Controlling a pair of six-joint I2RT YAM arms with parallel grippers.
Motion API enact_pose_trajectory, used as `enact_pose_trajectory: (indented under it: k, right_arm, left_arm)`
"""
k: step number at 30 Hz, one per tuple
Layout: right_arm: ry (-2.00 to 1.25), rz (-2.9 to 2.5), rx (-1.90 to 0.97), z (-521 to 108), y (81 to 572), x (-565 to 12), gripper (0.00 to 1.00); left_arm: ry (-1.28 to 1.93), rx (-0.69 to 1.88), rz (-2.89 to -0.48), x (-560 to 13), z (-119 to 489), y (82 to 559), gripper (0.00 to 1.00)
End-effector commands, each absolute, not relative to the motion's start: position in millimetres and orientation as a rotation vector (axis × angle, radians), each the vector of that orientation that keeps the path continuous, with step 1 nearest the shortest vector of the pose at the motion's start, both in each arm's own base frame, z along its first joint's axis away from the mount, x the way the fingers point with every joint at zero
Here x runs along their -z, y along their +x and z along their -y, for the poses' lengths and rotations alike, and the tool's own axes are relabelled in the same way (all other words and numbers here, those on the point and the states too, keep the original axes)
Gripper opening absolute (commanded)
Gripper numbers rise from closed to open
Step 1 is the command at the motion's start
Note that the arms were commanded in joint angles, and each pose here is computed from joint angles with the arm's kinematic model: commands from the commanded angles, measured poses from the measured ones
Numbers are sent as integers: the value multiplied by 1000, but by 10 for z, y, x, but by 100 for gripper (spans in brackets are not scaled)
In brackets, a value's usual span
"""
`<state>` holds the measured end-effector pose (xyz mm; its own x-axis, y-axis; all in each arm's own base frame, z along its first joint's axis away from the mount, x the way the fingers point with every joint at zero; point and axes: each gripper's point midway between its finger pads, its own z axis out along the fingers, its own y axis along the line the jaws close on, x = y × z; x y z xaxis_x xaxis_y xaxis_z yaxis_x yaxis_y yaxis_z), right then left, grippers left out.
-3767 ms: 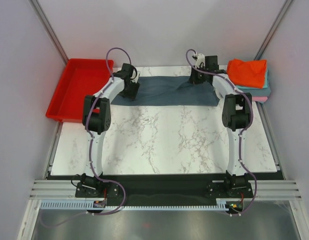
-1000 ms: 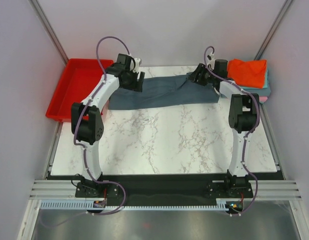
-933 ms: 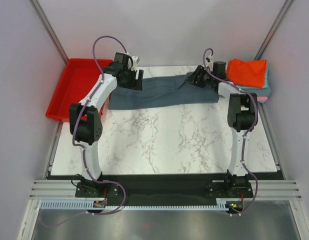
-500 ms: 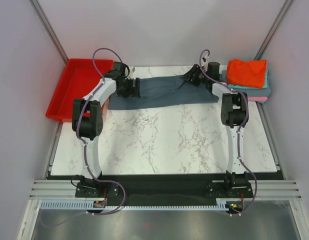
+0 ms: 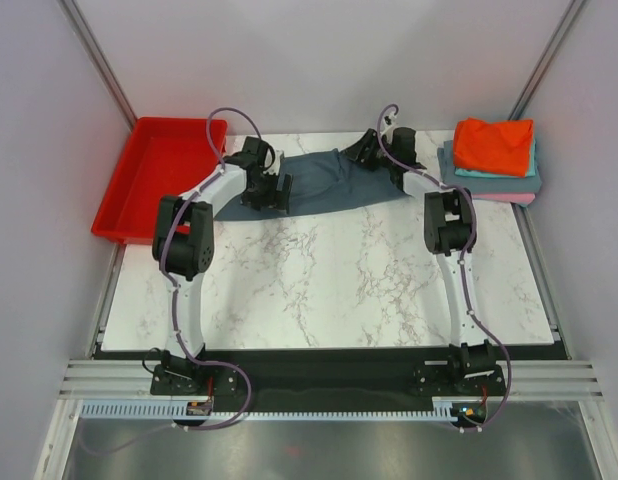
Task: Fold and stack the t-shirts
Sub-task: Fold the tshirt
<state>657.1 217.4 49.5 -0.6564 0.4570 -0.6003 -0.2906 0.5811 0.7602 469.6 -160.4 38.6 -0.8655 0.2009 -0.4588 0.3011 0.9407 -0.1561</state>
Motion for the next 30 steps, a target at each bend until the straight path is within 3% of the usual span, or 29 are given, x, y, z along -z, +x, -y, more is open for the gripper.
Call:
enact_pose_trajectory:
  k: [1, 5, 13, 23, 30]
  right_arm:
    - [77, -1899, -1129, -2298, 6660, -872, 65]
    - [45, -1871, -1111, -2122, 6601, -1290, 65]
    - [71, -1859, -918, -1192, 6457, -1883, 65]
    - [101, -2028, -890, -1030, 6111, -1360, 66]
    - [8, -2251, -544, -628, 5948, -712, 65]
  left_arm:
    - [416, 258, -2535, -864, 1639, 4743, 97]
    - [456, 241, -2488, -1061, 1646, 4777, 99]
    - [349, 168, -2436, -1226, 1308, 5130, 99]
    - [303, 152, -2498, -844, 1032, 5322, 99]
    - [272, 167, -2542, -642, 910, 5327, 98]
